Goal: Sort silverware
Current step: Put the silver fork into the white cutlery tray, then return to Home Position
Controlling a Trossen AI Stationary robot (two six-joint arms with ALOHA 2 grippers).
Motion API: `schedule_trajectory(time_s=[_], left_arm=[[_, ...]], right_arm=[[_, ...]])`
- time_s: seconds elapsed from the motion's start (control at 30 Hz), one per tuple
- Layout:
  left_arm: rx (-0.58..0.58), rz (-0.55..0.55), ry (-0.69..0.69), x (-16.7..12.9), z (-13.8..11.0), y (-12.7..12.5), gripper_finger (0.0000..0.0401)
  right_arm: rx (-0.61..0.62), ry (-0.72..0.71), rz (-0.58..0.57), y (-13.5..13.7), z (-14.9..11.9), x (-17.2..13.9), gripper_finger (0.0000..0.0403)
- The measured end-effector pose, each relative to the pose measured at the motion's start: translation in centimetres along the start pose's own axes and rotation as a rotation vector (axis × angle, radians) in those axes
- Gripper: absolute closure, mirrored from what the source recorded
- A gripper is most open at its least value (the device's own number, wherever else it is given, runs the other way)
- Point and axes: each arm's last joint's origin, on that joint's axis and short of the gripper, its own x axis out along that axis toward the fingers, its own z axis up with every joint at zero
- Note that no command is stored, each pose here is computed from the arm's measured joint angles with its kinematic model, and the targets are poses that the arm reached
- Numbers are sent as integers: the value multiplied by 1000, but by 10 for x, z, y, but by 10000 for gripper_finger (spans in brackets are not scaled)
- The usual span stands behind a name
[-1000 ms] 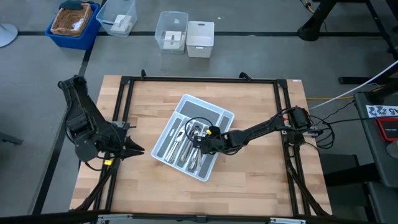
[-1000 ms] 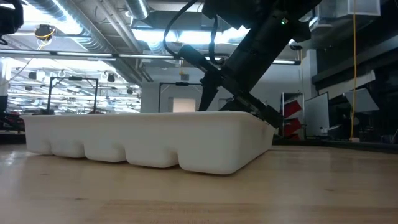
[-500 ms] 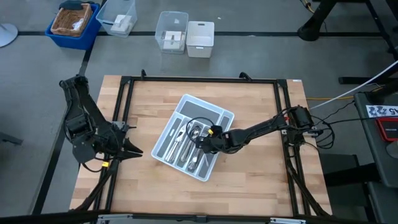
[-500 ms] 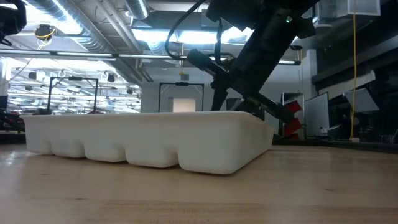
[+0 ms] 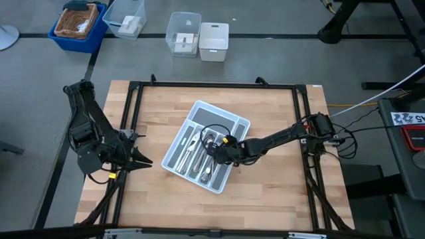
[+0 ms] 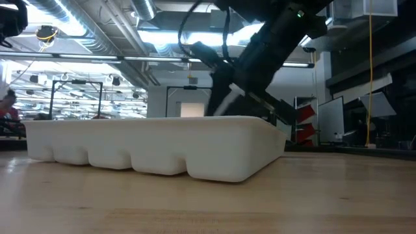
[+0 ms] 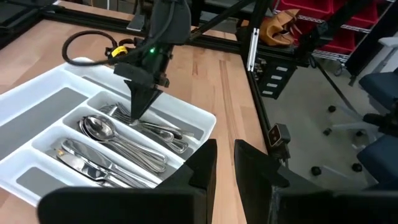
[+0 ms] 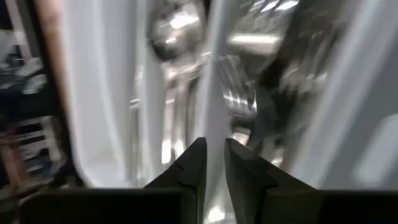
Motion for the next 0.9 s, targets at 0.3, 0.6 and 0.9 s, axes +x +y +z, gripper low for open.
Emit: schedule_trajectory(time_s=[0.3,0.6,0.9], left_arm=[[-1,-1,-1,0,0,0,355],[-35,-26,-92,-22,6,12,355],[39,132,-188,-34,4,32,355]], right_arm=[[-29,11,131,13,-3,-2,343],[-295,-47,284,37,-6,-64,343],[-601,-141,445,53,24,-180,343]])
